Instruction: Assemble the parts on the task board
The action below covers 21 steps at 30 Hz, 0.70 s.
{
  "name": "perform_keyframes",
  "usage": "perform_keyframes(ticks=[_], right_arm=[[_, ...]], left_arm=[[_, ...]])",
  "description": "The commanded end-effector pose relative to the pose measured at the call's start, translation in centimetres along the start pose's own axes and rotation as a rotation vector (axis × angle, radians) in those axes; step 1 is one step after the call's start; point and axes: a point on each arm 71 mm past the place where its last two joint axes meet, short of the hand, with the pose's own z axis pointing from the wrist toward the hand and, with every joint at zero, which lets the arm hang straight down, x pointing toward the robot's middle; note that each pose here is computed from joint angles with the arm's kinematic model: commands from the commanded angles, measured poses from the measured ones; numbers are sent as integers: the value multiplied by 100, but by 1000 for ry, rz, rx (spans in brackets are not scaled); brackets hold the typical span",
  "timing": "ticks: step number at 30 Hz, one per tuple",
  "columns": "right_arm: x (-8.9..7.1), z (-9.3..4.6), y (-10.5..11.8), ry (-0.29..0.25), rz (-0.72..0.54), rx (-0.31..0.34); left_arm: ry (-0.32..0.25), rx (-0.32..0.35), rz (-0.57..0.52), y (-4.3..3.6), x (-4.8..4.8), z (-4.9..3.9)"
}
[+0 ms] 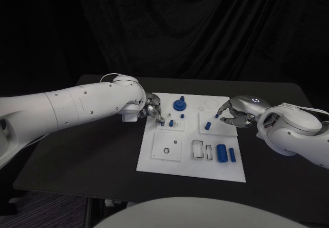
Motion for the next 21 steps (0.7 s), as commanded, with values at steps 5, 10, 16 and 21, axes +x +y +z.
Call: perform_keyframes(ticks=[5,10,16,21], right_arm=[[10,-11,-20,5,-2,16],[10,-11,-16,5,-2,15],[11,-9,-17,6,-2,15],[11,-7,-15,6,-2,14]], left_arm=[[31,-26,15,-11,25,13],[39,-31,19,-12,28,20],[44,-31,22,-27,29,33],[47,-28,23,-35,32,39]])
